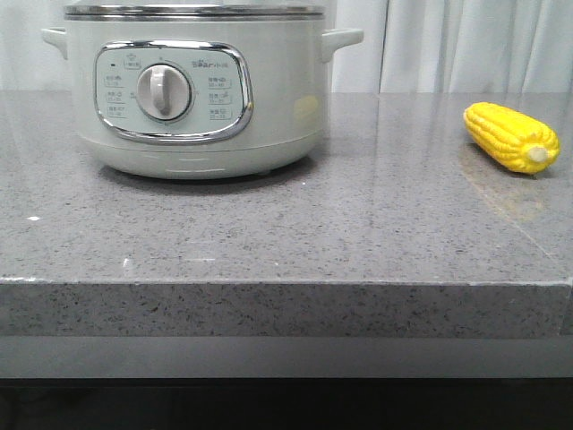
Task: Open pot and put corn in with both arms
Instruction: 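Grasp the glass lid's knob with the left gripper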
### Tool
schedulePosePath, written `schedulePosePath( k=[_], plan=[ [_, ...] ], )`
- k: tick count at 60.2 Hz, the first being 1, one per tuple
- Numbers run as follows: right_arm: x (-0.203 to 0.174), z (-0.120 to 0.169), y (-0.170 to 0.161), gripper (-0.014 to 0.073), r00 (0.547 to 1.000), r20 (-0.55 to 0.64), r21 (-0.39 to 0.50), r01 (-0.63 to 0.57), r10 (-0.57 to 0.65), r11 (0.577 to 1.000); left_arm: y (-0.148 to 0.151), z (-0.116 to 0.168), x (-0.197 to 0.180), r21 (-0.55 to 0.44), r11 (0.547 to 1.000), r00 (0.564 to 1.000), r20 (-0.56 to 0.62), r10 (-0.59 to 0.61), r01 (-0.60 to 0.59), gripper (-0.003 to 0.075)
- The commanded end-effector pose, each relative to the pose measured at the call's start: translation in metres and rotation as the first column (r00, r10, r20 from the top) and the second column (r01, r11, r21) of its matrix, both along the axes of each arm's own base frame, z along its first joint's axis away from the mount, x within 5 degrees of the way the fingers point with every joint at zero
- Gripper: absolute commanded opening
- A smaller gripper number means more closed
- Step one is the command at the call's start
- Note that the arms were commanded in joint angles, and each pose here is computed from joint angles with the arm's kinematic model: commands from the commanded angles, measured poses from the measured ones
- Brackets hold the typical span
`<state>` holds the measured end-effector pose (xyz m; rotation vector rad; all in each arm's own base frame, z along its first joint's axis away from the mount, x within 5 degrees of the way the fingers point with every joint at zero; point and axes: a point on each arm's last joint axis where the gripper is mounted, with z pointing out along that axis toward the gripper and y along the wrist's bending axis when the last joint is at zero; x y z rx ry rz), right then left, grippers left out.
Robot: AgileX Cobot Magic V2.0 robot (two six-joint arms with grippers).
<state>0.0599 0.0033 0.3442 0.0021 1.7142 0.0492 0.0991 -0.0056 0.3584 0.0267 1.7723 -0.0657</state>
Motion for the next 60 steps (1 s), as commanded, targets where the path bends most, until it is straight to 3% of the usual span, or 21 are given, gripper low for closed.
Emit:
schedulePosePath(
  k=[1,11,22,41,60],
  plan=[
    [0.002,0.015,-0.001,0.049,0.997,0.075,-0.004,0.011,-0.01,1.0,0.001,0.019,0.001,-0.007,1.0,0.993,0.118,0.009,-0.008,0.0448],
    [0.001,0.013,-0.001,0.049,0.998,0.059,-0.004,0.009,-0.009,1.0,-0.001,0.022,0.001,-0.033,0.999,0.99,0.144,-0.008,0.013,0.0449],
    [0.001,0.013,-0.001,0.049,0.999,0.052,-0.004,0.009,-0.009,1.0,-0.015,0.029,0.008,-0.049,0.989,0.969,0.215,-0.125,0.138,0.0447],
    [0.001,0.013,-0.001,0.049,0.999,0.052,-0.004,0.009,-0.009,1.0,-0.055,0.035,0.042,-0.057,0.937,0.895,0.32,-0.31,0.345,0.0437],
    [0.001,0.013,-0.001,0.049,0.999,0.052,-0.004,0.009,-0.009,1.0,-0.1,0.048,0.099,-0.053,0.91,0.886,0.257,-0.386,0.412,0.0438]
  ],
)
